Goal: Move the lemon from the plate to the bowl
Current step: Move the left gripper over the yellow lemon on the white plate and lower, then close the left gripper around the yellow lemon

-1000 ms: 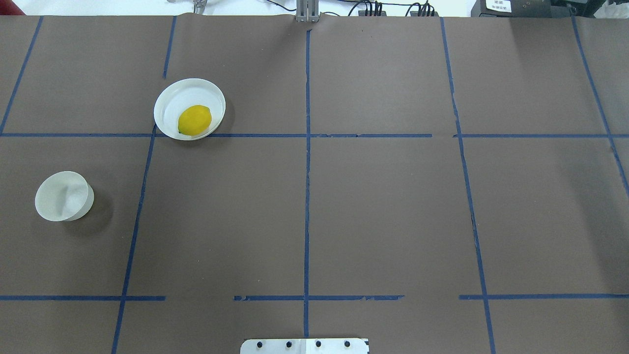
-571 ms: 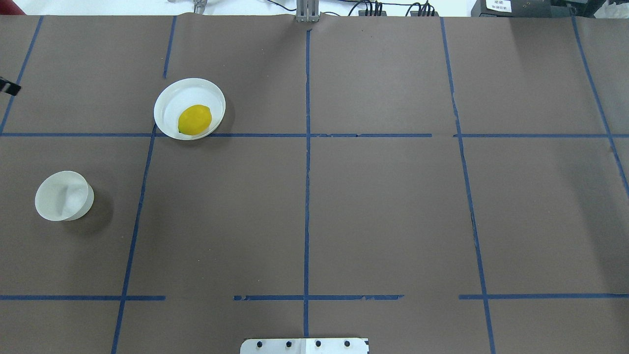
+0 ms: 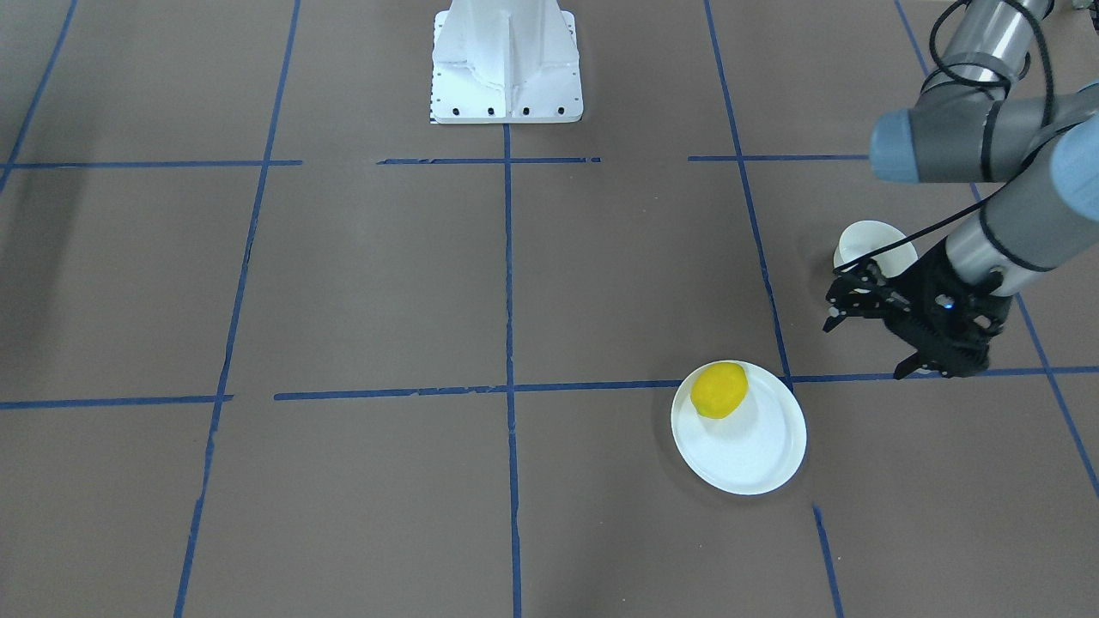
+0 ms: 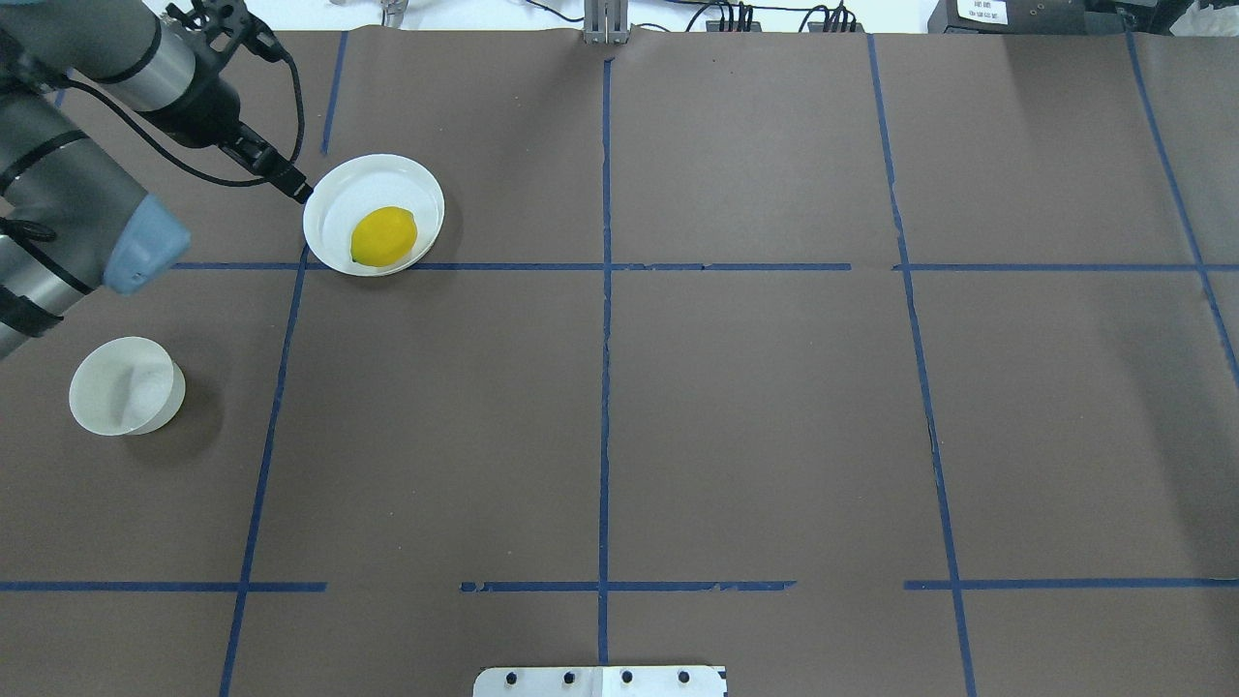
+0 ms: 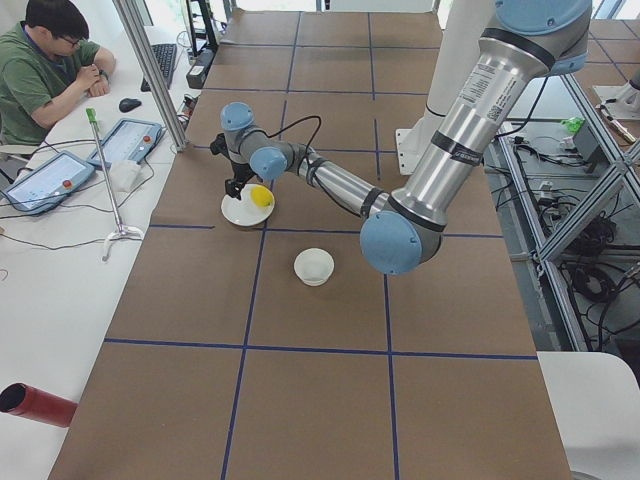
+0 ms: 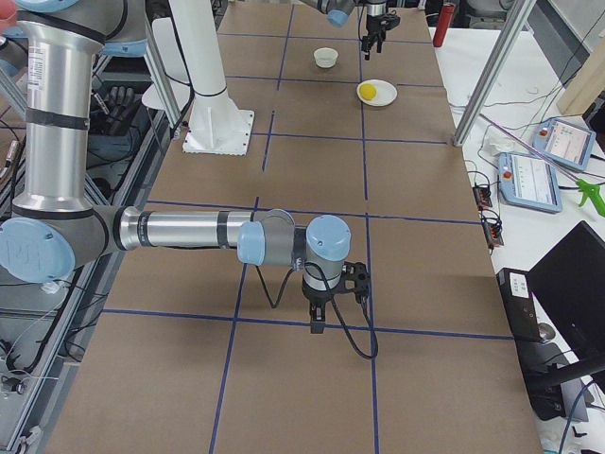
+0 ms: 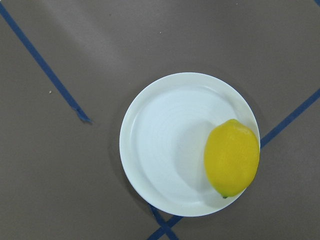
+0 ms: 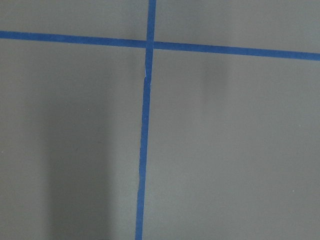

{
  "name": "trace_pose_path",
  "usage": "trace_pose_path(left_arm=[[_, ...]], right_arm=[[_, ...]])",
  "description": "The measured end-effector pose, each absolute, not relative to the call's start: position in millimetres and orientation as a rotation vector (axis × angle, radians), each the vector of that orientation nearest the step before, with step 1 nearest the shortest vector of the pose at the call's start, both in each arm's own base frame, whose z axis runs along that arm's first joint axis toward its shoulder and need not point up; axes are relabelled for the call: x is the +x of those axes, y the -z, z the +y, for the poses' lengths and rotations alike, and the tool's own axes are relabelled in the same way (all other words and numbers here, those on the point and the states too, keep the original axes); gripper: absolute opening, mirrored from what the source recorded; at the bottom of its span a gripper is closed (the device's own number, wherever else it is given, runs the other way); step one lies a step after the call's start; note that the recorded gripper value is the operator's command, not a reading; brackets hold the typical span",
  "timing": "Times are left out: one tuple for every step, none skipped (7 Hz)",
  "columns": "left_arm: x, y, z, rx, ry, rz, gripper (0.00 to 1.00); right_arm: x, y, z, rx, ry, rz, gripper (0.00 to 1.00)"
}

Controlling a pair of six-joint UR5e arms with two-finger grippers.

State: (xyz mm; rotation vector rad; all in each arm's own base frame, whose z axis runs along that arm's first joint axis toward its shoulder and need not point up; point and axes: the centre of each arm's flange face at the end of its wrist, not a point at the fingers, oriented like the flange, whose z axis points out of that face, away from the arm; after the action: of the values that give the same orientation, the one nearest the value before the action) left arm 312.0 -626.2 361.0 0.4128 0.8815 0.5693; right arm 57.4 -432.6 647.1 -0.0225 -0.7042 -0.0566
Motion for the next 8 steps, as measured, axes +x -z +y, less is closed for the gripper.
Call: trace_pose_path(left_arm=[[340, -363, -626, 0.417, -0.559, 0.894, 1.00], [362, -365, -628, 0.428, -0.542, 0.889, 1.00], [380, -367, -632, 0.429, -0.528, 0.881, 1.00], [397, -369, -634, 0.420, -0.514, 0.878, 1.00], [410, -371, -635, 0.416, -0.505, 0.873, 1.00], [421, -377, -635, 0.416, -0.504, 0.870, 0.99], [428, -383, -635, 0.414, -0.506, 0.868, 0.98], [433, -387, -633, 0.409, -0.508, 0.868, 0.98]], right_arm=[[57, -647, -433, -0.022, 0.057, -0.704, 1.00], [57, -647, -433, -0.022, 0.057, -0.704, 1.00], [57, -647, -433, -0.023, 0.057, -0.704, 1.00], [57, -647, -433, -0.022, 0.057, -0.704, 1.00], [57, -647, -433, -0.022, 0.057, -0.704, 1.00], [57, -647, -433, -0.022, 0.057, -0.704, 1.00], [57, -647, -433, -0.023, 0.057, -0.704, 1.00], [57, -647, -433, -0.022, 0.057, -0.704, 1.00]])
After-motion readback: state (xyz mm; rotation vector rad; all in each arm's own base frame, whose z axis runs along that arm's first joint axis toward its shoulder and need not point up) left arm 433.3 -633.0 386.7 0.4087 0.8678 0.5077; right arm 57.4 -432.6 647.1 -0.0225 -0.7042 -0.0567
